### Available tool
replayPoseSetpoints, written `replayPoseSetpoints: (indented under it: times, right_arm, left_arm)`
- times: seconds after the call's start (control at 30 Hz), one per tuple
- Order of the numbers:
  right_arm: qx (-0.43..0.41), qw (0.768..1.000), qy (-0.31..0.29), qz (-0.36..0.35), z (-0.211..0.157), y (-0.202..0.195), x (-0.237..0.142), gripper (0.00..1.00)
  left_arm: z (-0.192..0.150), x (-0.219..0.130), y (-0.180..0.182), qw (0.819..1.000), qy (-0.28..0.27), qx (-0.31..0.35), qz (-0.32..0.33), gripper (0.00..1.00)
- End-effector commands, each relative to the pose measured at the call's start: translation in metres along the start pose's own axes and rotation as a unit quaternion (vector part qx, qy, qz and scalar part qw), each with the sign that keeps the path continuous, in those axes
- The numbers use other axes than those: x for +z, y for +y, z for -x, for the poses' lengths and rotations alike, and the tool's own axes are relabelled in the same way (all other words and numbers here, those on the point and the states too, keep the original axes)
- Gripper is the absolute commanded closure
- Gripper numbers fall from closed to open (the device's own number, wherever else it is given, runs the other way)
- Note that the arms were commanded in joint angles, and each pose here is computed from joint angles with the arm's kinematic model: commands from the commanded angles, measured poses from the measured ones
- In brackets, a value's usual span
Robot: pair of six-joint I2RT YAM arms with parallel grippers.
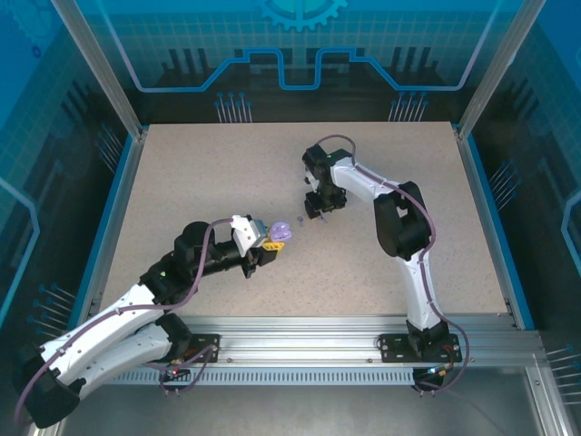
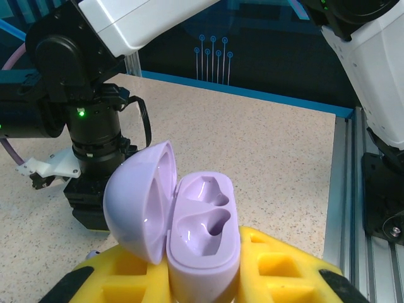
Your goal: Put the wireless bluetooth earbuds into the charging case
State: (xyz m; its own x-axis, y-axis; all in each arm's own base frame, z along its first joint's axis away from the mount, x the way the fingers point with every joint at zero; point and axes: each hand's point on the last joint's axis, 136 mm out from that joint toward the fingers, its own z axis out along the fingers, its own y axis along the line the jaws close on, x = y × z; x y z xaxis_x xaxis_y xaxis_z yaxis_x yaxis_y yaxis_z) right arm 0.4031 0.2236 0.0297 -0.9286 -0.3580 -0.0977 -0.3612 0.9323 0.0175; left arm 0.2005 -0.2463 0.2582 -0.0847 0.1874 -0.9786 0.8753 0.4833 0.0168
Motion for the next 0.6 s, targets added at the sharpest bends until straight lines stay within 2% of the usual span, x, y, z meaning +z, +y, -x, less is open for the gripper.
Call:
replayPoseSetpoints:
  times: [0.0,0.27,0.57]
  right_arm:
    - [-0.019,1.0,0.014,0.004,-0.001,0.01,0.006,0.48]
    - [-0.026,0.999,0.032,-0.001,-0.007,0.013,0.011,0.58]
    - [-0.026,0.998,0.051,-0.002,-0.018,0.014,0.015,0.62]
  left_arm:
    - [0.014,-0.004,0.0,1.0,-0.014,0.006,0.005,0.85]
    - [0.014,-0.004,0.001,1.0,-0.012,0.007,0.007,0.85]
    - [0.013,-0.003,0.0,1.0,-0.013,0.008,0.006,0.85]
